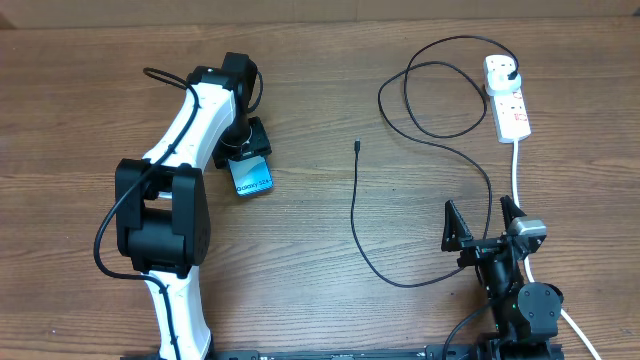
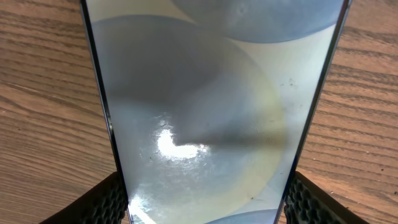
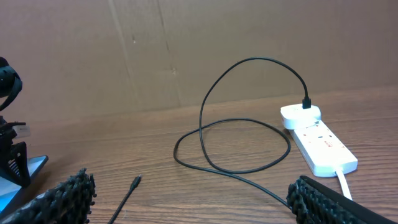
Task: Plug charger to phone and switch on socket
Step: 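Lift the phone with the left gripper and tilt it upright, then carry the phone rightward toward the table center with the left gripper, then move the right gripper toward the phone held by the left gripper, then close the right gripper on the phone edge and open the left gripper, then regrasp the phone's top end with the left gripper and raise it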
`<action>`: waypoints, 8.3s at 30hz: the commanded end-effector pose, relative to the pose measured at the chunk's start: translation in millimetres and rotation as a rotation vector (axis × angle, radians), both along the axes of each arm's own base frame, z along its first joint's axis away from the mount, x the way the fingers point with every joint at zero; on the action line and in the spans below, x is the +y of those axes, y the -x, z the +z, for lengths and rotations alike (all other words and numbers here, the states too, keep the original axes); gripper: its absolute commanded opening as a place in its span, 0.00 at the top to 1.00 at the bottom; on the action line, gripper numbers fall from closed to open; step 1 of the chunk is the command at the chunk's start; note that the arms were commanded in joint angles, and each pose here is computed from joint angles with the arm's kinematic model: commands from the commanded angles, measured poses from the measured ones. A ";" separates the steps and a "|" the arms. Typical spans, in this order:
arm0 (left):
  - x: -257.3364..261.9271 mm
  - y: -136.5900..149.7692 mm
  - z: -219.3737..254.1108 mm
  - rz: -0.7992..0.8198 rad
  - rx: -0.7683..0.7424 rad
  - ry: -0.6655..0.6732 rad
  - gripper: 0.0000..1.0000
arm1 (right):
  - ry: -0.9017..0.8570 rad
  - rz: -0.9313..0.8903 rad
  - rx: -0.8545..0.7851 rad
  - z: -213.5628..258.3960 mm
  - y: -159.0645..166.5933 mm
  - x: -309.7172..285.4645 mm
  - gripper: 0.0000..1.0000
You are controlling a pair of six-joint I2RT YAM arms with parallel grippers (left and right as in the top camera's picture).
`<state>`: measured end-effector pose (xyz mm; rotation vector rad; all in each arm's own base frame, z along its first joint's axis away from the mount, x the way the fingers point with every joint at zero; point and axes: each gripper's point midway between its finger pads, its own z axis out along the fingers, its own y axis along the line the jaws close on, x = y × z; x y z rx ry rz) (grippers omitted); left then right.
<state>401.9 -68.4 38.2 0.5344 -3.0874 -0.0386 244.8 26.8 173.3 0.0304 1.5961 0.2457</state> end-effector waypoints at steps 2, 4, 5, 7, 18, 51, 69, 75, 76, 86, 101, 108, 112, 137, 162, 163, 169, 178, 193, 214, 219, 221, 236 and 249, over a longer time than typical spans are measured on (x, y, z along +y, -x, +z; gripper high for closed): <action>-0.4 -7.8 6.3 -0.024 -0.026 -0.012 0.44 | -0.002 -0.001 -0.003 -2.1 0.0 0.3 0.00; -0.4 -7.9 6.3 -0.024 -0.027 -0.012 0.48 | -0.002 0.000 -0.003 -2.1 0.0 0.4 0.00; -0.2 -8.0 6.4 -0.024 -0.027 -0.013 0.50 | -0.002 -0.001 -0.003 -2.1 0.0 0.3 0.00; 0.4 -8.3 6.4 -0.024 -0.028 -0.017 0.56 | -0.002 -0.001 -0.003 -2.1 0.0 0.3 0.00; 2.1 -8.4 6.6 -0.023 -0.030 -0.027 0.96 | -0.002 0.000 -0.003 -2.1 0.0 0.4 0.00; -36.4 12.7 63.8 0.315 0.106 0.182 0.96 | -0.002 0.000 -0.003 -2.1 0.0 0.4 0.00; -101.9 24.4 106.2 0.437 0.323 0.691 0.95 | 0.002 -0.008 -0.004 -2.0 -0.2 -1.0 0.00; -109.2 41.5 129.3 0.511 0.469 0.809 0.96 | 0.002 -0.011 -0.003 -2.1 -0.3 -1.4 0.00; -109.7 44.4 132.9 0.525 0.494 0.822 0.96 | 0.002 -0.011 -0.003 -2.1 -0.3 -1.4 0.00; -121.8 48.9 165.2 0.502 0.564 1.024 0.96 | 0.001 -0.011 -0.003 -2.1 -0.3 -1.5 0.00; -106.1 42.6 152.8 0.496 0.506 0.966 0.96 | -0.289 0.173 0.085 7.3 7.3 31.0 0.00; -83.2 33.3 118.4 0.492 0.398 0.755 0.96 | -0.325 0.310 0.212 41.6 -0.7 56.3 0.00; -64.1 29.0 99.8 0.565 0.357 0.600 0.96 | -0.351 0.422 0.349 62.6 -17.6 77.1 0.00; -28.0 10.9 72.1 0.865 0.235 0.302 0.96 | -0.589 0.717 0.853 -12.1 -104.4 216.8 0.06; -84.8 30.1 65.3 0.763 0.185 0.163 0.96 | -0.789 0.511 1.047 -70.4 -105.5 262.3 0.30; -87.3 31.0 65.3 0.766 0.186 0.162 0.96 | -0.789 0.517 1.045 -69.3 -104.6 264.5 0.30; -102.7 33.4 66.4 0.763 0.198 0.190 0.96 | -0.794 0.509 1.041 -68.3 -99.9 275.5 0.37; -109.0 38.9 67.2 0.750 0.218 0.194 0.96 | -0.783 0.479 1.026 -71.0 -99.8 278.2 0.45; -130.6 50.5 67.2 0.690 0.223 0.185 0.96 | -0.781 0.456 1.010 -71.8 -103.4 275.7 0.59; -134.6 52.6 67.2 0.679 0.223 0.184 0.96 | -0.781 0.453 1.008 -71.8 -104.0 275.3 0.83; -134.5 52.7 67.2 0.679 0.224 0.184 0.96 | -0.781 0.453 1.008 -71.8 -104.0 275.3 0.87; -134.5 52.7 67.2 0.679 0.224 0.184 0.96 | -0.781 0.453 1.008 -71.9 -103.9 275.2 0.88; -104.7 29.0 68.3 0.550 0.184 0.258 0.94 | -0.800 0.432 0.983 -69.2 -115.5 263.4 0.96; -84.1 -10.3 113.7 -0.035 0.007 0.834 0.73 | -0.885 0.369 0.839 -23.6 -155.3 215.0 0.96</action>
